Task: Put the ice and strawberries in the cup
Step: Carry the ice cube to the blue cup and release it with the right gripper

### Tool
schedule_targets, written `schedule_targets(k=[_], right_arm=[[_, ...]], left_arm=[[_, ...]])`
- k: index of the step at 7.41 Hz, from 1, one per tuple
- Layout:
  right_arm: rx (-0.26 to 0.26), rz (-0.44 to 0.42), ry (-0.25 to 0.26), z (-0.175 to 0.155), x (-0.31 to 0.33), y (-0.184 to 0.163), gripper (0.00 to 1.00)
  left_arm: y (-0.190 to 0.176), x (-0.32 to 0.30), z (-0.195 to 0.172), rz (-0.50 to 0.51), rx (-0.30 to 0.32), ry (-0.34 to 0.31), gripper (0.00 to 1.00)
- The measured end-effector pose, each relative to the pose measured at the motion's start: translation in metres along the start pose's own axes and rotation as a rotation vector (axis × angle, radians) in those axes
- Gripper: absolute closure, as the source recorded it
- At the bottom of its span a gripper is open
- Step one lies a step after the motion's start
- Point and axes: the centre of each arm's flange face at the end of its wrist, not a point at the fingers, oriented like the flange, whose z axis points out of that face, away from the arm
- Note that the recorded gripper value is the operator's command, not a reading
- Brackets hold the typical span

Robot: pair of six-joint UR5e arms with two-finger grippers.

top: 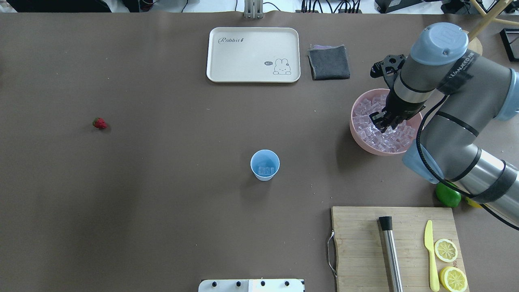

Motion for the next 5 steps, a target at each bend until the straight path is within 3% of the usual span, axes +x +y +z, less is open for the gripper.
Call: schedule_targets(k=[2, 3, 5], right_arm=[[0.016, 0.048, -0.085, -0.051, -0.052, -0.009, 1.0], [0.025, 0.116, -0.135, -0.07, -0.098, -0.013, 1.0], [0.046, 0.291, -0.25, -0.069, -0.185, -0.012, 1.0]], left_arm=[[0.002, -0.001, 0.001, 0.001, -0.001, 0.001, 0.03], [0.002, -0.001, 0.002, 0.0, -0.002, 0.0, 0.03], [0.002, -0.002, 0.004, 0.0, -0.005, 0.0, 0.03]])
